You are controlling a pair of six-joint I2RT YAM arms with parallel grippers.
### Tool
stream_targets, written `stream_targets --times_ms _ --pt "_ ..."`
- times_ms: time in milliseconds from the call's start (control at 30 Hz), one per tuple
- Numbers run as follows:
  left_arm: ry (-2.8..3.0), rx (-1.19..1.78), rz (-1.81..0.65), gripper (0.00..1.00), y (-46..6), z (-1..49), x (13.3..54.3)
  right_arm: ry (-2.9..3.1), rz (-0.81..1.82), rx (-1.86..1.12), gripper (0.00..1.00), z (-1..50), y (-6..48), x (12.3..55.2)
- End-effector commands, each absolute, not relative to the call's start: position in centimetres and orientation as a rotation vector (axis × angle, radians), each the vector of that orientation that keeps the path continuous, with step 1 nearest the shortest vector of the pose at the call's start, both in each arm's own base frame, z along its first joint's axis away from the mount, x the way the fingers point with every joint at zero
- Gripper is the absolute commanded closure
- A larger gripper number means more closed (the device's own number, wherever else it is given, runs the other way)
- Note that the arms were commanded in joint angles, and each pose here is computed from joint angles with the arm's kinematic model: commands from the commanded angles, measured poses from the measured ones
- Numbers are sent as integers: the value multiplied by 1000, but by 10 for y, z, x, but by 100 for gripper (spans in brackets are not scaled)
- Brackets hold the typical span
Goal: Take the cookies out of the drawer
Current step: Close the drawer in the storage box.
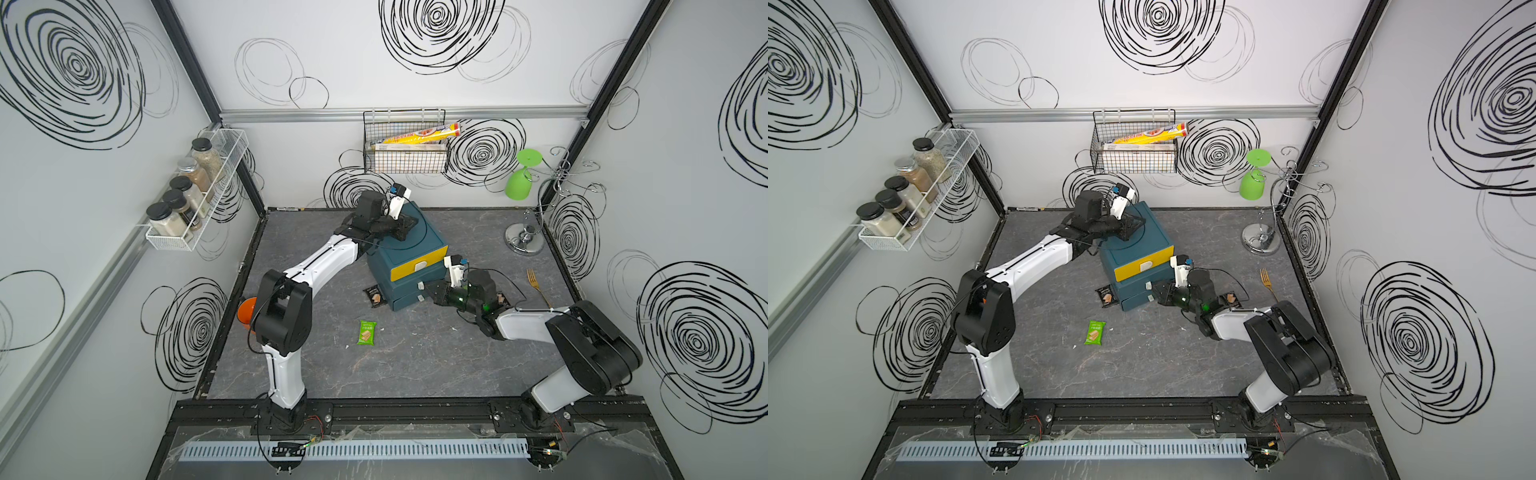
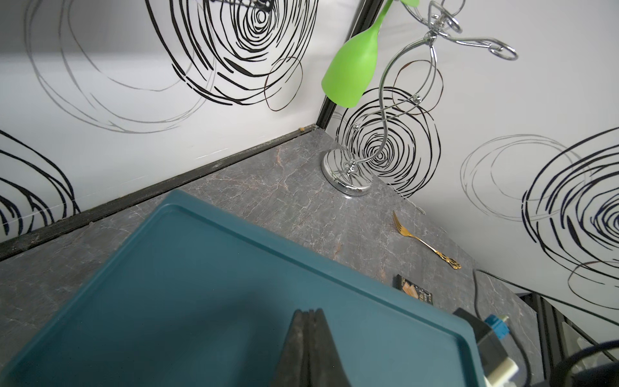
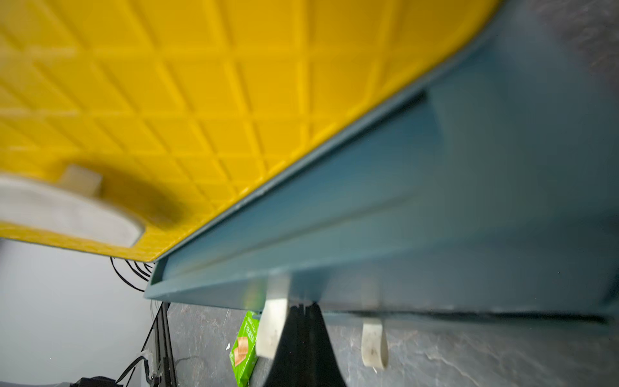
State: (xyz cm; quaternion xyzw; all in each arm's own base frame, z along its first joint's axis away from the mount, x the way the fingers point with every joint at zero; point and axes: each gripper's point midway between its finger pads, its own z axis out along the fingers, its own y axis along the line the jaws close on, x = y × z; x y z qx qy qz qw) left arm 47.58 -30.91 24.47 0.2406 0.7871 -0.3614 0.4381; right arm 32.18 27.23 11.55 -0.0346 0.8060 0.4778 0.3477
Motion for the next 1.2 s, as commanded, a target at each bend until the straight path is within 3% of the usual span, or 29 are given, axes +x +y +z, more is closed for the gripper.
stream_targets --times_ms 0,100,200,333,1167 --pt "2287 552 -948 100 -298 153 445 1989 1292 -139 100 136 284 329" --pt "2289 550 -952 100 -298 152 444 1997 1349 -127 88 130 283 318" --pt "2284 550 -955 100 -298 155 444 2030 1368 -67 66 117 268 295" --pt "2280 545 -951 100 -297 156 446 2077 1402 -28 56 99 259 272" --pt "2288 535 -935 100 -289 155 451 2029 1488 115 55 60 275 307"
